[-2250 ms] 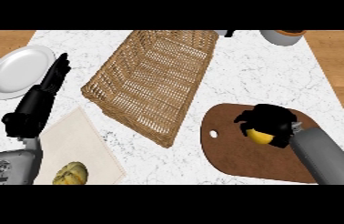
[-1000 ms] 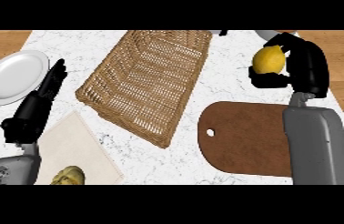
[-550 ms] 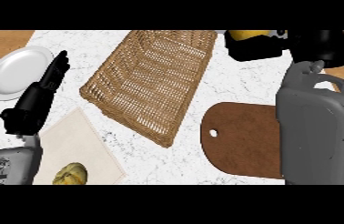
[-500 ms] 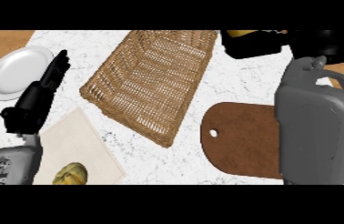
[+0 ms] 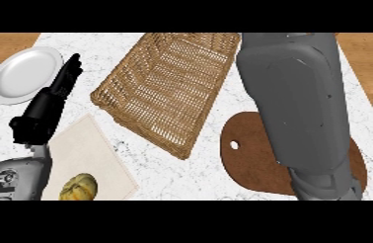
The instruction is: Pick the lemon from the cutting board and place it in the basket
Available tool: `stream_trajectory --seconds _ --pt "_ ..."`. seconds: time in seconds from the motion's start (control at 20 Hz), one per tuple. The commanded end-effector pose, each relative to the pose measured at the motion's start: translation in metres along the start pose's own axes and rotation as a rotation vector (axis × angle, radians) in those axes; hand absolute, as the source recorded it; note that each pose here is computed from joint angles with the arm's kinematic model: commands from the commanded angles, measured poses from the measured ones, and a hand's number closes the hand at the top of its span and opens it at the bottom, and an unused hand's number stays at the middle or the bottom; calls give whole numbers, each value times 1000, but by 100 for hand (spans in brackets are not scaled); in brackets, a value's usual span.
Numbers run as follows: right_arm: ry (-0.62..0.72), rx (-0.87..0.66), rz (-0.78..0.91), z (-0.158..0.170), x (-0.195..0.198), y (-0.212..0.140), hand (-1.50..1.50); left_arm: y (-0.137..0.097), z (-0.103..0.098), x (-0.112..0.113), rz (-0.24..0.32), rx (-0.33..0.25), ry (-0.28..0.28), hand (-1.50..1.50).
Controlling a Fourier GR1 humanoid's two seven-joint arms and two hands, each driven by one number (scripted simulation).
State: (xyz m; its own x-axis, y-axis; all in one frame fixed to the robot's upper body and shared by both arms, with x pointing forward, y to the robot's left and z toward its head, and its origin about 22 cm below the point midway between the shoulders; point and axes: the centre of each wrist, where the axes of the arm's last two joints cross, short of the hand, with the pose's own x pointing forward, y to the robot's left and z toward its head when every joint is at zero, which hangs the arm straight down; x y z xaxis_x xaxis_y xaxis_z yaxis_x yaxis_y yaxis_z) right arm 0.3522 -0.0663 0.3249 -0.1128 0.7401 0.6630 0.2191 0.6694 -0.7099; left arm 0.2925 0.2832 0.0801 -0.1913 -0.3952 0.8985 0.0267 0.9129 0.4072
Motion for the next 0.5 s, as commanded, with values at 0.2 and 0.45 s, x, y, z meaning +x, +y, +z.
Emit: stream_trajectory --seconds 0.2,0.45 --pt "92 146 32 -32 34 29 150 0 -18 -1 -2 8 4 0" --pt "176 234 70 -37 37 48 150 10 1 -5 2 -4 7 0"
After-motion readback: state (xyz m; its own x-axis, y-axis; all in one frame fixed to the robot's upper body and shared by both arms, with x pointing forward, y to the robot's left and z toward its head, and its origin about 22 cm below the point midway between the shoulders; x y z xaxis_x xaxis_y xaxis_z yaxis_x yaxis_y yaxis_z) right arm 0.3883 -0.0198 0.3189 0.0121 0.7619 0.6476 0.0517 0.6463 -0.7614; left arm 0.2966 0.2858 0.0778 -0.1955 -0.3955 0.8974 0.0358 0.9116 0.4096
